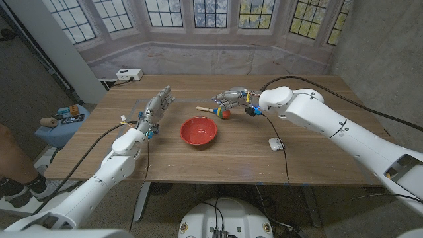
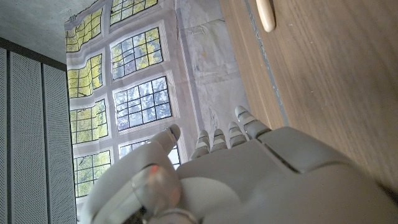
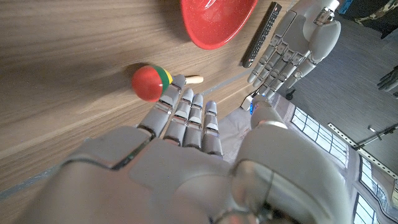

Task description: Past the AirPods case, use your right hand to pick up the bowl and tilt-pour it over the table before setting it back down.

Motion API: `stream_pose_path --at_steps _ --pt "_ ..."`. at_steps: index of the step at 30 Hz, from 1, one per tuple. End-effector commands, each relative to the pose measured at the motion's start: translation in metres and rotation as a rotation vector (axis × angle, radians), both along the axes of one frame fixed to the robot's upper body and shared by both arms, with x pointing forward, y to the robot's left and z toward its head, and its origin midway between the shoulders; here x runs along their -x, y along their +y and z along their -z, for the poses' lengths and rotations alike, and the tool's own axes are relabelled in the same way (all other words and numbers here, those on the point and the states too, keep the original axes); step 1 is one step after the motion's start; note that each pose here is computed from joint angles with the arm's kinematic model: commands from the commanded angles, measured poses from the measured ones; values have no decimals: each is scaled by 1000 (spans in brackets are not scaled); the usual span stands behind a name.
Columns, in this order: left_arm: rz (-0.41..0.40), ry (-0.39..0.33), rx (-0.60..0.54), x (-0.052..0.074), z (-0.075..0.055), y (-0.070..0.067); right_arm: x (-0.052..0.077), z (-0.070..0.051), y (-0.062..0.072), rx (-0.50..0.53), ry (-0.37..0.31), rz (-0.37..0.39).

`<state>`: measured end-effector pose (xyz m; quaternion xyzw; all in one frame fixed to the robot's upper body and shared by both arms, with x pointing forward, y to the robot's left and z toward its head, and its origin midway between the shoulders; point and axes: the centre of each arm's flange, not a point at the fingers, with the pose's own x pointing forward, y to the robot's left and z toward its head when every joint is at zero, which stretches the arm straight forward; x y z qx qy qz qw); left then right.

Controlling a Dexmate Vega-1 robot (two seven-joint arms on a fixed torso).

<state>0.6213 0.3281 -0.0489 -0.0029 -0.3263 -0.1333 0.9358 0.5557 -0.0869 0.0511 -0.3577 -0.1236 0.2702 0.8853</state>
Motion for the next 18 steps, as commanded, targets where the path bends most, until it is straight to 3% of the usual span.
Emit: stream_pose_path --at_steps 1,18 --pt "-10 -6 6 4 3 6 -10 -8 20 147 20 24" --pt "-7 -5 8 1 4 5 -21 -17 36 325 12 58"
